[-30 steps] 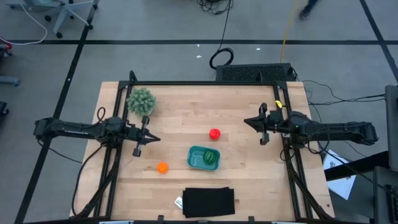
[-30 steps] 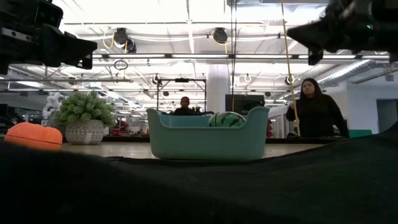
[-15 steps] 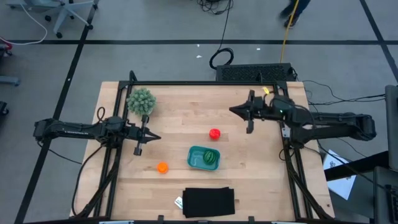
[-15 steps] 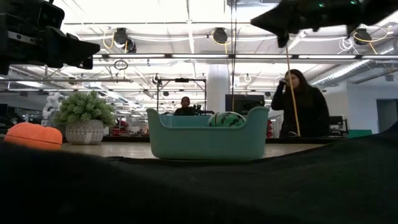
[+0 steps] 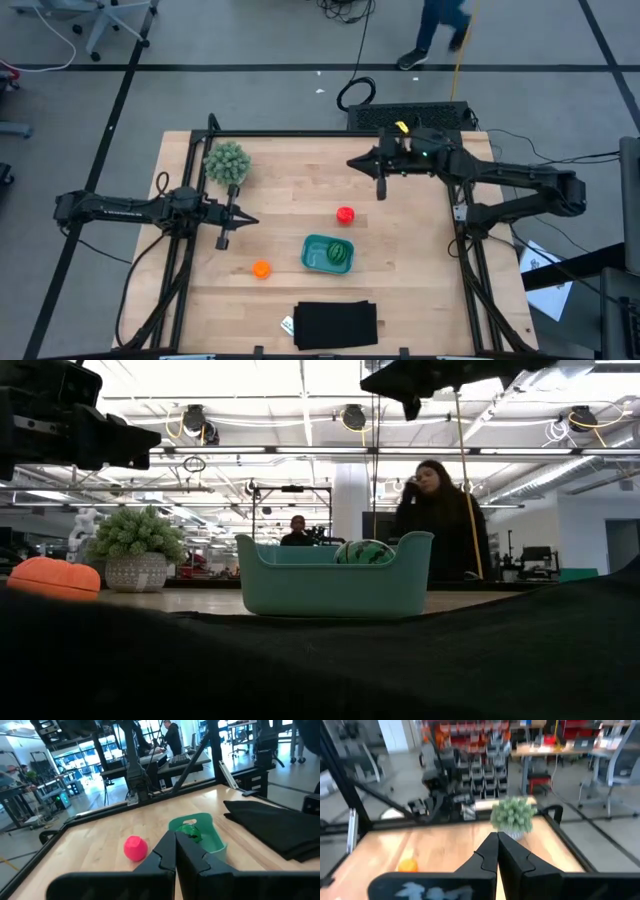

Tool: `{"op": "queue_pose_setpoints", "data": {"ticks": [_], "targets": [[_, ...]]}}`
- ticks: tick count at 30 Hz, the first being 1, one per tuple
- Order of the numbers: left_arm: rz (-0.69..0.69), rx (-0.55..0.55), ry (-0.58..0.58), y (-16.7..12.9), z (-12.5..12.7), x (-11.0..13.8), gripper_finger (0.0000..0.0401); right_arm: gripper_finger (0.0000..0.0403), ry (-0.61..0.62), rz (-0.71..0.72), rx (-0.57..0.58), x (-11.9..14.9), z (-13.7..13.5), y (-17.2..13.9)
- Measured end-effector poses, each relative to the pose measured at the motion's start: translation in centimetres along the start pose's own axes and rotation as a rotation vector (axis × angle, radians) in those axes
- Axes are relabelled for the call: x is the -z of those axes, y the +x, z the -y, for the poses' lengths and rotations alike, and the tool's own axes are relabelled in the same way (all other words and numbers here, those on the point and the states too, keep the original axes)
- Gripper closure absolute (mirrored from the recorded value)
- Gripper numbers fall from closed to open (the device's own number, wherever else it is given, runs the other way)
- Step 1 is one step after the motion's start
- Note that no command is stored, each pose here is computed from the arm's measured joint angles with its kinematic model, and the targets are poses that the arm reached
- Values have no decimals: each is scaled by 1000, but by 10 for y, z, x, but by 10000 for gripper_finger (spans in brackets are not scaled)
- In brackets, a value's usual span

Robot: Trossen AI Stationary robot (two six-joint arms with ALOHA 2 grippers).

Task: Pick and placing Produce into tupperware
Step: Put the apple into the bin

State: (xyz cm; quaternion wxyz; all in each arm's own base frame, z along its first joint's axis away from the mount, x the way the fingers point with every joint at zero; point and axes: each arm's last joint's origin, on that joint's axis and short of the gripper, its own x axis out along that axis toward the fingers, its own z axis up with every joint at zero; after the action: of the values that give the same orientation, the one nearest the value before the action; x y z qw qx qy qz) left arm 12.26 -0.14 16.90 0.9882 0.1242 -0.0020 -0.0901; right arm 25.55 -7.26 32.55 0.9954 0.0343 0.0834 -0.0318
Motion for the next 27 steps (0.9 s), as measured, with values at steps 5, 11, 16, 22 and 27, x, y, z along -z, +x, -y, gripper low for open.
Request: {"op": "queue_pose_setpoints", "data": {"ticks": [5,11,16,22,27], "targets": [[-21,-13,-6,0,0,2,400,403,15,-141,2,-22,2,9],[-32,-12,-7,0,0,3,400,403,37,-259,4,-41,3,14],[-34,-12,-6,0,0,3,400,403,72,-389,21,-48,9,15],[-32,-14,-5,0,0,3,400,403,124,-535,28,-47,14,30],[-35,-27,-4,0,0,3,400,403,164,-677,30,-42,18,46]]}}
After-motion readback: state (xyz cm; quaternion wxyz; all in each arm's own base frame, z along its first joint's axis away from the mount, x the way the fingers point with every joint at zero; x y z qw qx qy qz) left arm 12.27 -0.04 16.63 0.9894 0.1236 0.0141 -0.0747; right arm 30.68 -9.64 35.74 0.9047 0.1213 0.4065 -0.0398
